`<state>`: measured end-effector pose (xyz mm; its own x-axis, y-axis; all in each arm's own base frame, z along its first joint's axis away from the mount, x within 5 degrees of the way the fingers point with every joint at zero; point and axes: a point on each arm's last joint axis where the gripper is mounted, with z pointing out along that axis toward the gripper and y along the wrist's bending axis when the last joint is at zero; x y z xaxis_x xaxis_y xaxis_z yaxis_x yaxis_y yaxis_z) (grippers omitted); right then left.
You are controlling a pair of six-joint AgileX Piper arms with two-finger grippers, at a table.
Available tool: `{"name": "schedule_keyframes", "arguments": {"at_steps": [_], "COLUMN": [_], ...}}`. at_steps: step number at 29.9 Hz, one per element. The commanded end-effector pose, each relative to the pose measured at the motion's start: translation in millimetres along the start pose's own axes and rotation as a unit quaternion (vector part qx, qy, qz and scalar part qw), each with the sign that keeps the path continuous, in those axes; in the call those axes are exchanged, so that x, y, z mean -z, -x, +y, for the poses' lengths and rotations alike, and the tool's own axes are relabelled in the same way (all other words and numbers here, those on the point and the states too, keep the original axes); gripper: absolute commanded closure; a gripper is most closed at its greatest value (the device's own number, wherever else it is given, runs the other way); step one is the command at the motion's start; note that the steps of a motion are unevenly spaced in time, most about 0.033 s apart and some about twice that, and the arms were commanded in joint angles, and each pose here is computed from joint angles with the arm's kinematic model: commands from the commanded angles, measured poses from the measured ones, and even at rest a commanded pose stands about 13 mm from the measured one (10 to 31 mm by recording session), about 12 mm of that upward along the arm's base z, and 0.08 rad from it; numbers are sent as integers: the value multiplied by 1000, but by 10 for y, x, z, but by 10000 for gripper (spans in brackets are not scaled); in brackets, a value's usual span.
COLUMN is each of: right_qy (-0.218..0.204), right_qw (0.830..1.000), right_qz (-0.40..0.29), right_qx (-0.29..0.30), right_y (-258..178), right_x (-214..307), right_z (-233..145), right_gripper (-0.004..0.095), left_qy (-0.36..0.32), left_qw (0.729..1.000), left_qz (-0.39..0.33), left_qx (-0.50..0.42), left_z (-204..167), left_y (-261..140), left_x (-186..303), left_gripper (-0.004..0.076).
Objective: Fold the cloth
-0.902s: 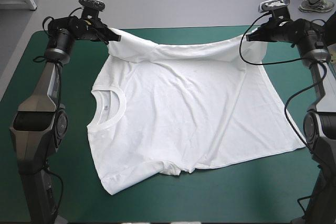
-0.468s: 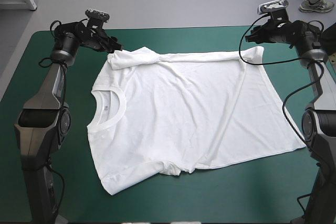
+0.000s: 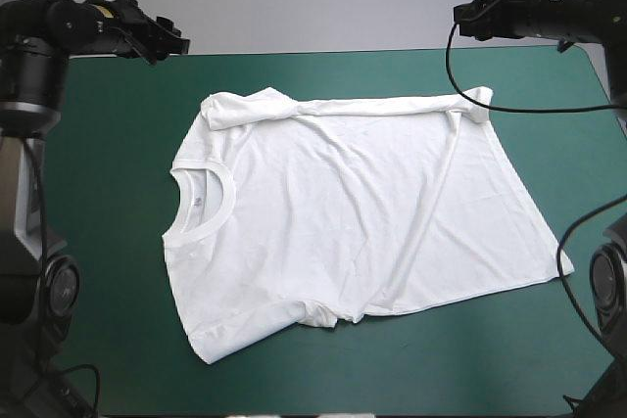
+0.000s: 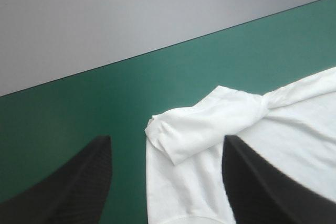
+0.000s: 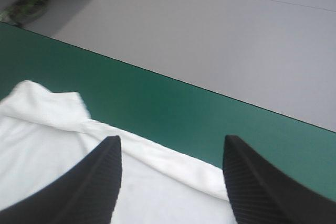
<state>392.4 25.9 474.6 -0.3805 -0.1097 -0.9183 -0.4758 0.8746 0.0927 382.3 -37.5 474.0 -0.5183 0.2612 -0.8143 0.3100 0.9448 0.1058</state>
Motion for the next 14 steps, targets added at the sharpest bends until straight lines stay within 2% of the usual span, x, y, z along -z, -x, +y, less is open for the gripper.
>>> {"name": "schedule_keyframes", "arguments": {"at_steps": [1, 4, 6, 10, 12, 14], "right_qy": [73, 140, 169, 174, 167, 179], "right_qw": [995, 988, 982, 965, 961, 954], "right_qz": [-61, -11, 18, 71, 97, 126], "right_qx": [17, 59, 88, 184, 195, 204], "right_y": [310, 265, 206, 34, -65, -217], "right_x": [555, 587, 509, 339, 245, 175], "right_z": [534, 1036, 1418, 2095, 2332, 2560], "right_gripper": [355, 355, 355, 402, 424, 425], "left_qy": [12, 16, 22, 37, 50, 56], "left_qw": [996, 992, 988, 983, 983, 984], "left_qz": [-93, -125, -154, -180, -176, -170], "left_qx": [6, 8, 10, 4, 6, 4], "left_z": [-111, -189, -240, -292, -293, -302], "left_y": [186, 176, 157, 98, 56, 6], "left_x": [893, 1373, 1691, 2062, 2158, 2229], "left_gripper": [292, 293, 293, 293, 293, 293]}}
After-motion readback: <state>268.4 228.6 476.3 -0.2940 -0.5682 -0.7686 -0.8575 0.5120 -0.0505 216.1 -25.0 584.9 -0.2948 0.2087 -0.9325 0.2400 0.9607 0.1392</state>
